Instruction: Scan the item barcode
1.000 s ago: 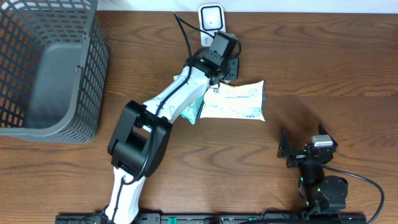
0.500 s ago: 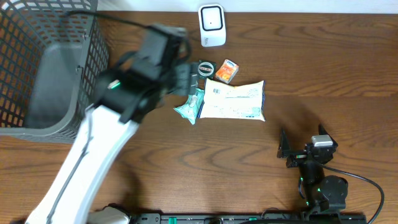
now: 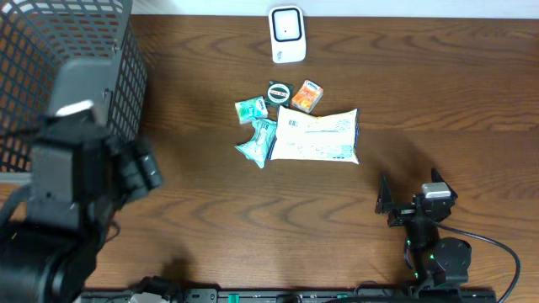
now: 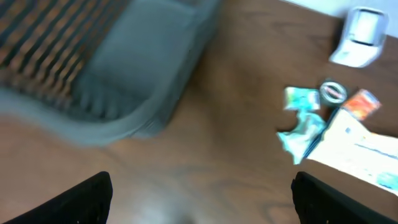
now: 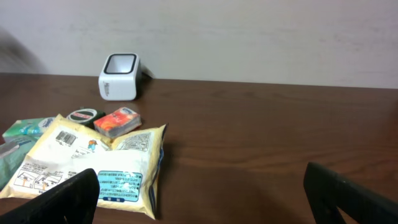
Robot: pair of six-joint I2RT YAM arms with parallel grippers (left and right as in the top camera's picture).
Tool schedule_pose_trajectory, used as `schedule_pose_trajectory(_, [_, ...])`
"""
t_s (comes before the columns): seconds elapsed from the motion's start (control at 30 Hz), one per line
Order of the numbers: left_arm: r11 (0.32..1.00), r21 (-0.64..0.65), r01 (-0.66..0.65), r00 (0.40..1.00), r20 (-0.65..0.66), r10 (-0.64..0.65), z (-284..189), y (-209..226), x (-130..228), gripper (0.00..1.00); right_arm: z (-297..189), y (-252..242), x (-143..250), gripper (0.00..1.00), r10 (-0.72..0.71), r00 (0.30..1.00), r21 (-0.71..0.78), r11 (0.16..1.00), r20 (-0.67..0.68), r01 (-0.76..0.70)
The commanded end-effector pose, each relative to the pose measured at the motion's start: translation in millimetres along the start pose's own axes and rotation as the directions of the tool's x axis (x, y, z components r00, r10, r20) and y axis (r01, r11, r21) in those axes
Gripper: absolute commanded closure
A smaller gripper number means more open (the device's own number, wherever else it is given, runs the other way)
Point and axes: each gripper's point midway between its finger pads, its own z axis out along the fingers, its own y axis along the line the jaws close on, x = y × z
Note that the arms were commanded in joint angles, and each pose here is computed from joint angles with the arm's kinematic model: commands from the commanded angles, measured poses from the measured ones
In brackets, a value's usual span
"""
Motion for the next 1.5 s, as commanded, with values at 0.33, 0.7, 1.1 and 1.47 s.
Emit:
schedule_pose_trajectory(0.33, [0.92, -0.201, 0.337, 0.941, 0.09, -0.326, -12.9, 60.0, 3.4, 0.02, -0.2, -1.4, 0.5, 0.01, -0.007, 1.0, 0.007, 1.0, 0.0, 0.007])
schedule_pose_trajectory(0.7, [0.975, -0.059, 0.212, 0.977, 0.042, -0.21, 6.4, 31.2, -18.4, 0.02, -0.2, -1.4, 0.5, 0.01, -0.007, 1.0, 0.007, 1.0, 0.0, 0.007])
schedule_pose_trajectory(1.1, [0.865, 0.469, -0.178, 0.908, -0.262, 0.328, 92.3, -78.4, 0.8, 0.02, -0.2, -1.4, 0.5, 0.01, -0.007, 1.0, 0.007, 1.0, 0.0, 0.007])
schedule_pose_trajectory(1.47, [0.837, 0.44, -0.326, 0.746, -0.423, 0.514, 163.3, -114.0, 41.2, 0.02, -0.2, -1.4, 0.5, 0.01, -0.007, 1.0, 0.007, 1.0, 0.0, 0.007])
